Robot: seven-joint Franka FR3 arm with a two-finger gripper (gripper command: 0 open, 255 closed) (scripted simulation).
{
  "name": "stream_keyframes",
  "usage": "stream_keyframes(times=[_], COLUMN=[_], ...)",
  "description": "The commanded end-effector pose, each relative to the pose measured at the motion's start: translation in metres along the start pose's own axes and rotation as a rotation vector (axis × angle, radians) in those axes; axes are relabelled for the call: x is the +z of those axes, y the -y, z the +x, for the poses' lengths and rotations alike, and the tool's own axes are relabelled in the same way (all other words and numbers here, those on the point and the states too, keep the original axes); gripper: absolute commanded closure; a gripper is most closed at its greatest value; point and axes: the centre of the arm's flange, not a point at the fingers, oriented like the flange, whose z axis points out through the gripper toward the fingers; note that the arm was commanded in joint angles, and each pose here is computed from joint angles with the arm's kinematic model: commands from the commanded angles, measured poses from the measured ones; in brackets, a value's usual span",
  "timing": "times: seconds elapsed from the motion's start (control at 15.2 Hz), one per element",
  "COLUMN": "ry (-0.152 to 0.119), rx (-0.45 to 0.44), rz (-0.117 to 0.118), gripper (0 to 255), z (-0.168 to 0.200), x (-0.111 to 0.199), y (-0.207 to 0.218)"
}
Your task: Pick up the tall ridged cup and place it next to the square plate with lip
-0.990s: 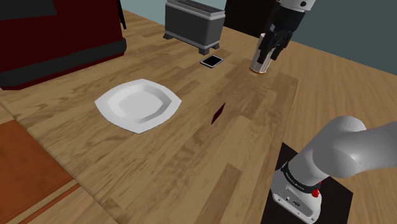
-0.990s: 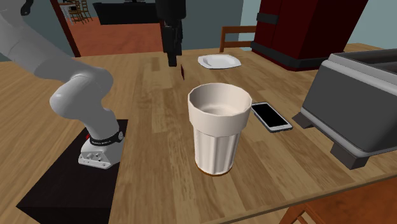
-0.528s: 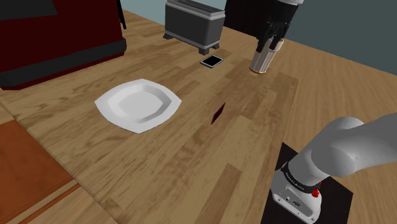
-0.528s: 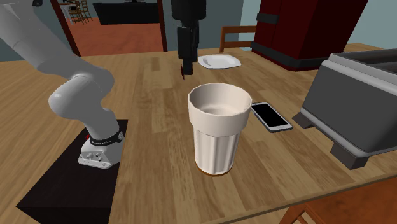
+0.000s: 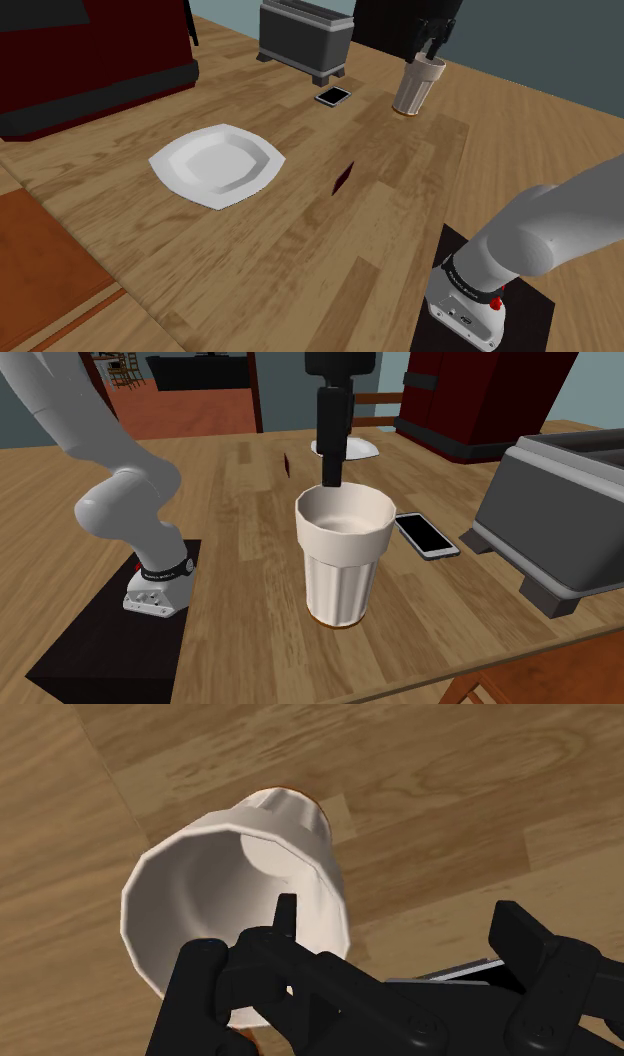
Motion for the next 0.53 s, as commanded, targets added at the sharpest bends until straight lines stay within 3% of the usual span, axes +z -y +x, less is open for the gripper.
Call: stream_keyframes(times=[0.0,0.46], ry=[-0.002,-0.003], rx=[0.013,0.014], rz=[-0.012,-0.013], gripper=[0,0], z=[0.014,0.015], x=[-0.002,0.03], y=[-0.019,-0.021])
